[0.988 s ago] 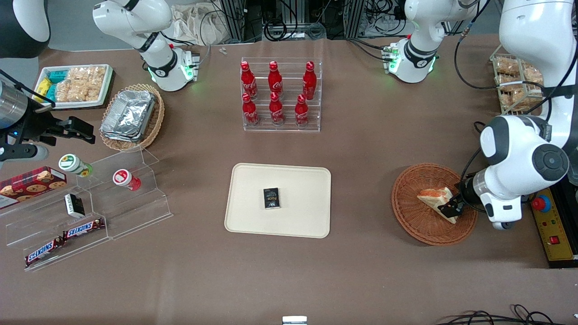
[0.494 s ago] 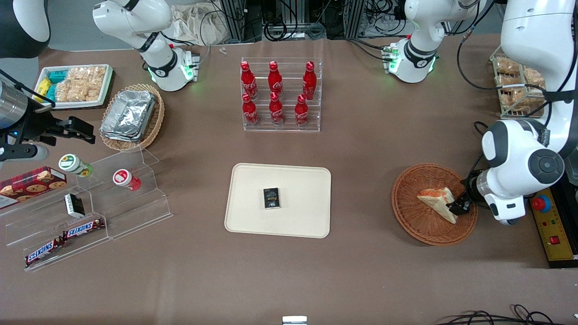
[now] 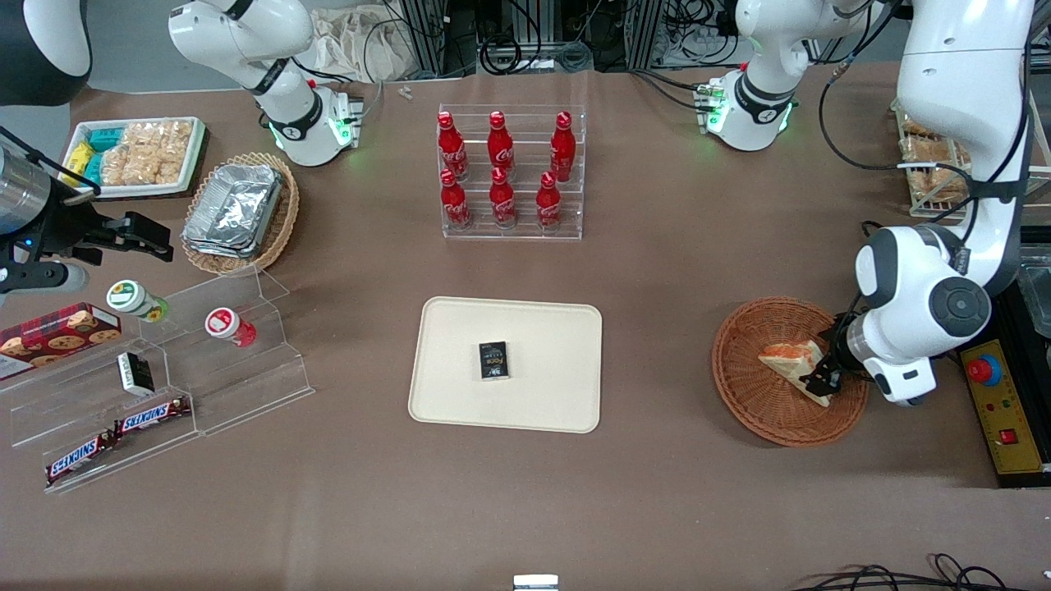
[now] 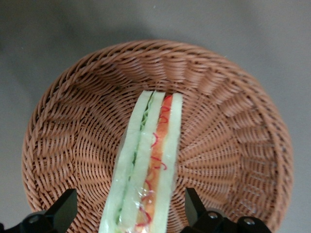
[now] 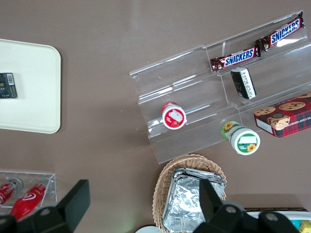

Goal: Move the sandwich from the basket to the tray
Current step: 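Close the left gripper on the sandwich's wrapped edge, then lift the sandwich and carry it with the left gripper to the cream tray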

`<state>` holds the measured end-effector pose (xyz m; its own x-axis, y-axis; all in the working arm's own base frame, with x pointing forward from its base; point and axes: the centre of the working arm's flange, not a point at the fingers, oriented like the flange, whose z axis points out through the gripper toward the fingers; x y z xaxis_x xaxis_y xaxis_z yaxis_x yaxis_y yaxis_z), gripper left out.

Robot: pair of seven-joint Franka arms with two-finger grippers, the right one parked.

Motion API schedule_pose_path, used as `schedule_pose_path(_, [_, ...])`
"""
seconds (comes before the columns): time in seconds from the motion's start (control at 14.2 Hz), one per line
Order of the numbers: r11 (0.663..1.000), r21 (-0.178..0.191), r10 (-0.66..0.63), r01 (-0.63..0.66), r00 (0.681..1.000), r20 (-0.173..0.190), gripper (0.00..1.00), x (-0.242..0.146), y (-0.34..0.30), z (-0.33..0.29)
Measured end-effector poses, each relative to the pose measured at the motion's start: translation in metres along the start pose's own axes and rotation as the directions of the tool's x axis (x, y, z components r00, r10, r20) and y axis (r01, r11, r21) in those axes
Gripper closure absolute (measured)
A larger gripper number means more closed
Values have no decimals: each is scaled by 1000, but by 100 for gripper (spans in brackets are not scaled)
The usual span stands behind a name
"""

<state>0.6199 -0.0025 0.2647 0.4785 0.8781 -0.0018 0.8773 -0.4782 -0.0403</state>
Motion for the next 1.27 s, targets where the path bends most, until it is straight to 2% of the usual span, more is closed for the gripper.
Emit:
schedule_pose_path(0.21, [1000, 8, 0, 0, 1000, 5, 0, -4, -6, 11])
schedule_pose_path(0.42, [1000, -10, 1, -1, 1000, -3, 0, -5, -8, 17])
schedule_pose_path(0.56, [1000, -19, 2, -2, 1000, -7, 19, -6, -8, 20])
schedule_pose_path(0.71, [1000, -25, 3, -3, 1000, -9, 44, -6, -7, 19])
schedule_pose_path(0.85, [999, -32, 9, -9, 1000, -15, 59, -7, -5, 16])
schedule_pose_path(0.99, [999, -46, 18, -19, 999, -27, 65, -6, -1, 1])
schedule_pose_path(1.06, [999, -42, 31, -32, 999, -27, 67, -5, 3, -13])
schedule_pose_path(1.13, [998, -28, 59, -59, 998, -20, 67, -8, 8, -33])
schedule_pose_path(1.27, [991, -2, 132, -132, 991, 5, 76, -26, 30, -87])
